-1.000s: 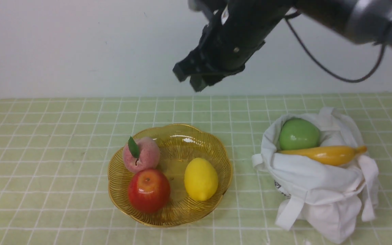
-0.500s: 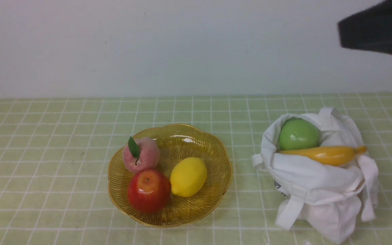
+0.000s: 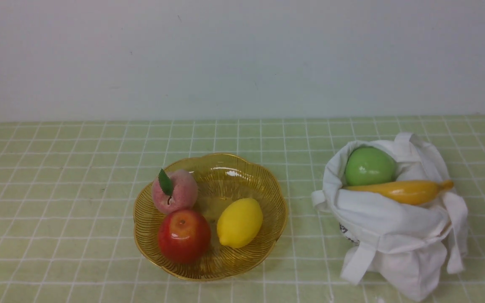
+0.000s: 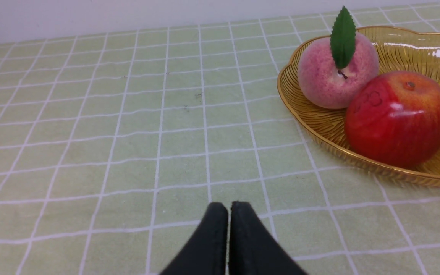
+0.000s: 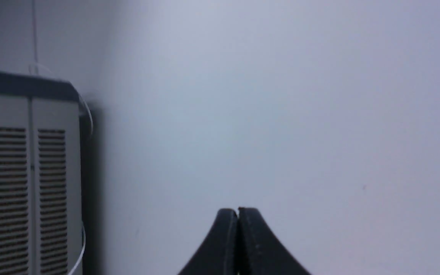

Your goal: Take the fruit out of the bag on the green coffee tablecloth and place them on the plate.

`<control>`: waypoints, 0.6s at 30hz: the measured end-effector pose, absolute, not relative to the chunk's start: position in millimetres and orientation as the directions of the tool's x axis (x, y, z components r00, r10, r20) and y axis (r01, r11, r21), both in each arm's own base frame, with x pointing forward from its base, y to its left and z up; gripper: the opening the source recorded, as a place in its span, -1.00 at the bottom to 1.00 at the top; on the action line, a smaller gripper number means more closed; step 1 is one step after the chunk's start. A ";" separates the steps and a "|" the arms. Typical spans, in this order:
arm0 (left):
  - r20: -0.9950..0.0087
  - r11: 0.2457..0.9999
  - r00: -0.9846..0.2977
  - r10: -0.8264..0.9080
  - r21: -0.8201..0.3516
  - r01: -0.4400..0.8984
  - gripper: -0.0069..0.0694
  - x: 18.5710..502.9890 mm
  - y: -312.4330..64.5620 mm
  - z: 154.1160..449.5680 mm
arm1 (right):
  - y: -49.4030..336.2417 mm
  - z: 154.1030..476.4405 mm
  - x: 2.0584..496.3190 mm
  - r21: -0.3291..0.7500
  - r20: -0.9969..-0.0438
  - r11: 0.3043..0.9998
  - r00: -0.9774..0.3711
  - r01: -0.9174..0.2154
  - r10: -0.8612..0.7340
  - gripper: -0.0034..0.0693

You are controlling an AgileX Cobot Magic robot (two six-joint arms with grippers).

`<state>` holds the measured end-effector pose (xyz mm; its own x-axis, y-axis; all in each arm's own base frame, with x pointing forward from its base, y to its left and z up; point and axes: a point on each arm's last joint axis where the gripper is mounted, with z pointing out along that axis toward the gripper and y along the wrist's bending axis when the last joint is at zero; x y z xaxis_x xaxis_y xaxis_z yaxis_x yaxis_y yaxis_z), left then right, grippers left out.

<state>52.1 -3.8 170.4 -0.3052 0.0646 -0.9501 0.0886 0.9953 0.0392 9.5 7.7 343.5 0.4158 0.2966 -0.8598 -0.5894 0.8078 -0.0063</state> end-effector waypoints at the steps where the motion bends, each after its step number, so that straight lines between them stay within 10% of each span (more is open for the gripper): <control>1: -0.950 0.995 -0.305 0.063 0.038 0.089 -0.84 52.1 -3.9 170.4 | 7.6 335.2 8.7 -0.015 -0.851 0.808 0.432 -0.588 0.299 -0.94; 18: -0.950 0.995 -0.306 0.064 0.037 0.091 -0.84 52.1 -4.0 170.4 | 26.1 242.7 45.4 -0.075 -0.973 0.877 0.226 -0.475 0.039 -0.94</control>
